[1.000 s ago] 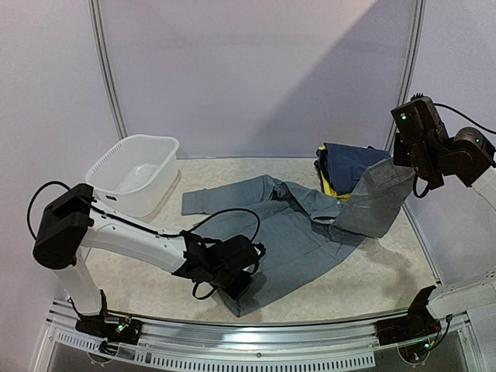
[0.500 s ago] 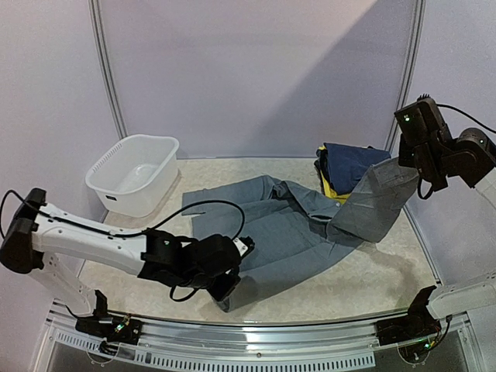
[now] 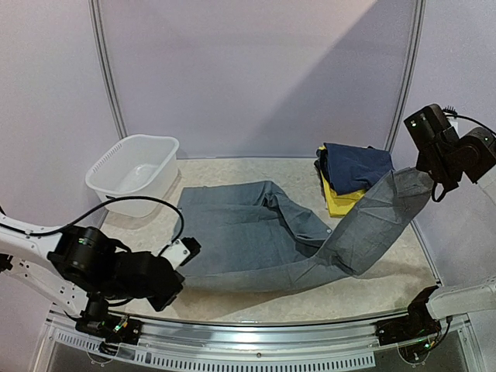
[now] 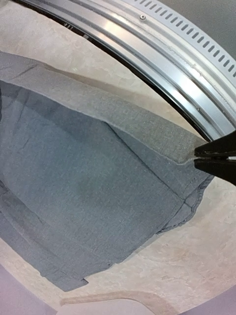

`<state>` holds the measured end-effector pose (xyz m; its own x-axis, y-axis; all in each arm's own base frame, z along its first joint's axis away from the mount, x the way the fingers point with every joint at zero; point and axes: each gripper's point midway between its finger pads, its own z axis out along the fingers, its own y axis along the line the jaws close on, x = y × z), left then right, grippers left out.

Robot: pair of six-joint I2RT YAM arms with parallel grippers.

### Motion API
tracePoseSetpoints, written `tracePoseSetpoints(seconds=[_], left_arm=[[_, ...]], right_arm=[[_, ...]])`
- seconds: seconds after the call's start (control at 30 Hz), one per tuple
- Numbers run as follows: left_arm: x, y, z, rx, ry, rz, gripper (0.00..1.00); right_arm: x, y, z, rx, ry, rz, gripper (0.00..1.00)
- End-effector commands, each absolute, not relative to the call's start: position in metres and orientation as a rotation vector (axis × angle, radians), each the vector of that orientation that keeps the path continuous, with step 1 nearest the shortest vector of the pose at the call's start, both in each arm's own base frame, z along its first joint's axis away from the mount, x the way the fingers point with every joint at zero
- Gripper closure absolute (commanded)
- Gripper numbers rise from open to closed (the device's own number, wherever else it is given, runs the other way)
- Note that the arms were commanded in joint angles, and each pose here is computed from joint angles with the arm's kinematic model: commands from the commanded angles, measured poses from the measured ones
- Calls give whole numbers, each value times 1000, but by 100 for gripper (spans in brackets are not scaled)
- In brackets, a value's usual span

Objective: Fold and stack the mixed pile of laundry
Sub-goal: Adjust the crumpled shirt at the center of the board.

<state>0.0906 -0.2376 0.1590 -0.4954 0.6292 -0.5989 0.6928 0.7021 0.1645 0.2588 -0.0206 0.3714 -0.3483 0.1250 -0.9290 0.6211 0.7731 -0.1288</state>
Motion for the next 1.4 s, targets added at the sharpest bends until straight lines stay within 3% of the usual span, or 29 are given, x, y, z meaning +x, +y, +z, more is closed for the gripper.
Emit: tracePoseSetpoints(seconds=[0.0,0.13,0.3,0.37,0.5,0.57,0.7,0.93,1.13,1.37], left_arm=[[82,-214,163,992,2276,-141,100],[61,-224,149,1118,2307,-179,100],[33,-232,113,1330,2372,-49,99],[22,-234,96,1416,2393,12,98],[6,-228,60,1521,2479,124,94],[0,-226,49,1563,2506,160,94],[-10,-226,33,1619,2546,161,92],[-33,-220,-11,1753,2653,210,87],[-40,-214,-32,1834,2685,312,87],[-40,-219,-24,1828,2671,211,86]], right_arm=[[222,-49,353,649,1914,-689,97],[187,-69,343,719,1901,-646,94],[157,-77,329,744,1902,-428,89],[144,-82,331,767,1861,-318,80],[141,-66,340,687,1820,-56,52],[145,-51,348,609,1820,63,46],[168,12,354,349,1875,323,46],[240,143,309,-49,2086,618,47],[295,223,261,-210,2214,493,42],[342,312,205,-398,2323,321,31]])
